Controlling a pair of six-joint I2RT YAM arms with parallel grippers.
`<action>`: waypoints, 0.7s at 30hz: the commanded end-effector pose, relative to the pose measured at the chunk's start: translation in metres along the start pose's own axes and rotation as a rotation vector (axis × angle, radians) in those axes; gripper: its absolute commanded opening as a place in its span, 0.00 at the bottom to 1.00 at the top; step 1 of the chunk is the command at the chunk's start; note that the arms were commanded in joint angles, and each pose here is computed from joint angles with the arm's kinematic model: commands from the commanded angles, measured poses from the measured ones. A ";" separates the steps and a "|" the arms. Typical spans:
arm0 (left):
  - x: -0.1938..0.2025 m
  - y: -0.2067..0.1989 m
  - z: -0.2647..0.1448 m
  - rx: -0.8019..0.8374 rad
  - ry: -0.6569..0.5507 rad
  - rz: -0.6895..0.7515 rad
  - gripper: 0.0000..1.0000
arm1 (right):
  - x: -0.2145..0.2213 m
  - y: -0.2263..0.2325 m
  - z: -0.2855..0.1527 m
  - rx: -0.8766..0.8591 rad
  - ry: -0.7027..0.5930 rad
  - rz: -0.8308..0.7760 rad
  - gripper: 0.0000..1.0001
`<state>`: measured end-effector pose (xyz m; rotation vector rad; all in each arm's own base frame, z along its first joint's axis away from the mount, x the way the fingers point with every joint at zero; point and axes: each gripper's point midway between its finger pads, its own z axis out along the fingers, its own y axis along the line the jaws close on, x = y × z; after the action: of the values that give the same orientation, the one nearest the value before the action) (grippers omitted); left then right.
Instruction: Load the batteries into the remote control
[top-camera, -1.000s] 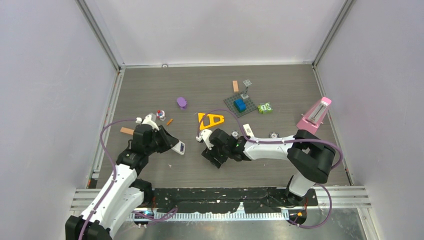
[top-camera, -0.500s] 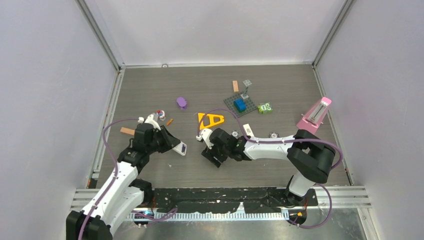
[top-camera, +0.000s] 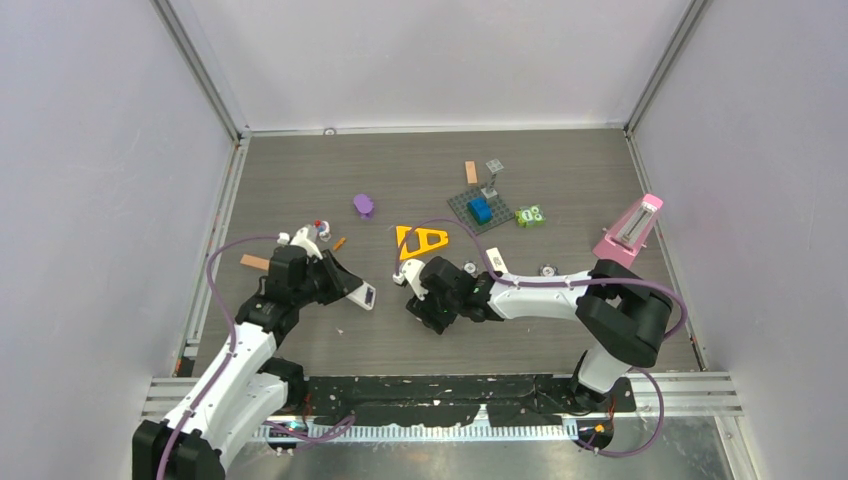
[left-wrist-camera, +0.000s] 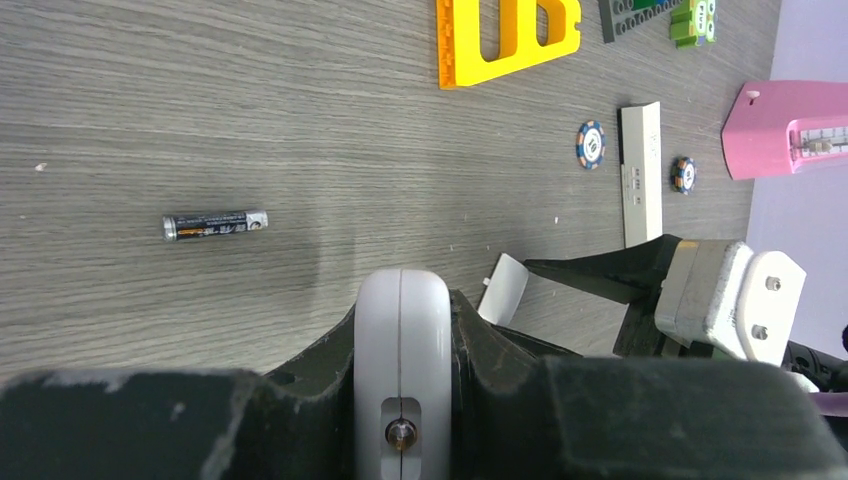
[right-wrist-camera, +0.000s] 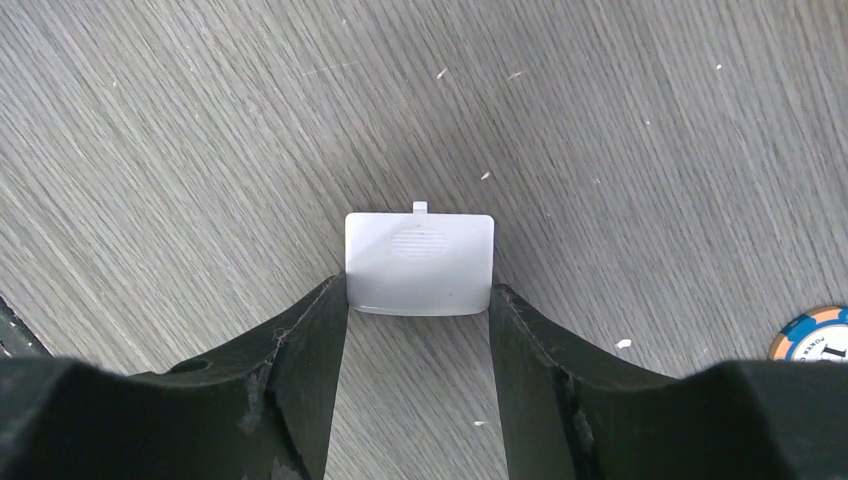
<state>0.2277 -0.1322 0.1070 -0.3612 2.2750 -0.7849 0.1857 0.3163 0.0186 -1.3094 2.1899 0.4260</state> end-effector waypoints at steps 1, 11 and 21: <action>-0.015 -0.024 -0.001 0.105 -0.041 0.044 0.00 | 0.018 0.003 0.000 -0.016 0.075 -0.009 0.41; -0.005 -0.069 0.005 0.380 -0.010 0.175 0.00 | -0.048 0.007 -0.052 0.020 -0.217 -0.011 0.35; 0.004 -0.104 0.002 0.507 0.019 0.280 0.00 | -0.100 0.020 -0.117 0.068 -0.464 -0.088 0.37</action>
<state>0.2239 -0.2007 0.1311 0.0527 2.1478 -1.1177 0.1641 0.3302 0.1442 -1.1794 1.8316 0.5837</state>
